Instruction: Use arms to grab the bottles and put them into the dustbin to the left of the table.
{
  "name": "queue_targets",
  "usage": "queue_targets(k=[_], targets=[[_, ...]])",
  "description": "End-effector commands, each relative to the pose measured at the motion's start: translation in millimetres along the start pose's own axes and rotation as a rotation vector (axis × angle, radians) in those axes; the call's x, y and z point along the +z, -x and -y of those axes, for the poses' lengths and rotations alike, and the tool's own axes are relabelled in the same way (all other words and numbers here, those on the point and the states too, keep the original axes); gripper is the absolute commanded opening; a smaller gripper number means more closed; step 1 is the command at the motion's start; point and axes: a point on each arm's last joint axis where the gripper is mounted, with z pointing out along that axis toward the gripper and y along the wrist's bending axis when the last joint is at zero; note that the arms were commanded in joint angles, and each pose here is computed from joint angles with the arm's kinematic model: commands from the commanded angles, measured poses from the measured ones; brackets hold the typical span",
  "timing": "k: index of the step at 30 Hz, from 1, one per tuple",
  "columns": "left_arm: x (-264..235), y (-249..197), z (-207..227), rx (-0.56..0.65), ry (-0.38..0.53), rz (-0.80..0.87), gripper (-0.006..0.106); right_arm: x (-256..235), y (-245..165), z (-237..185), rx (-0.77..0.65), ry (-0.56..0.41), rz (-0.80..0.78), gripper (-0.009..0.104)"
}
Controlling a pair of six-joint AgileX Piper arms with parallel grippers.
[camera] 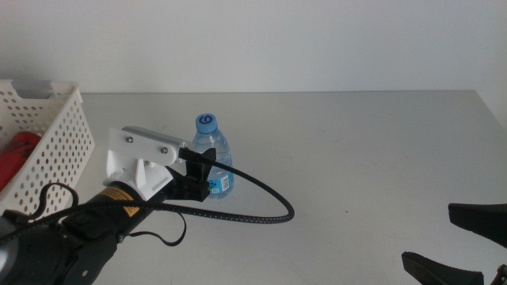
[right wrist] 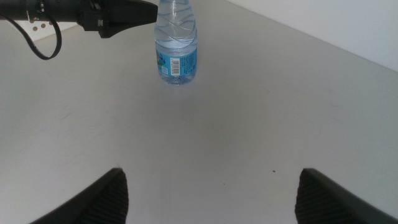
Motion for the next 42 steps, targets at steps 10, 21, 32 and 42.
queue_targets(k=[10,21,32,42], targets=[[37,31,5,0.017,-0.054,0.101,0.083,-4,18,1,-0.014,-0.004,0.105,0.07],[68,4,1,0.006,-0.045,0.042,0.083,-4,18,1,-0.014,-0.004,0.105,0.07],[74,-10,-1,0.001,-0.04,0.072,0.076,-4,18,1,-0.014,-0.004,0.105,0.07],[65,8,4,-0.05,-0.069,0.019,-0.002,-4,18,1,-0.014,-0.004,0.105,0.07]])
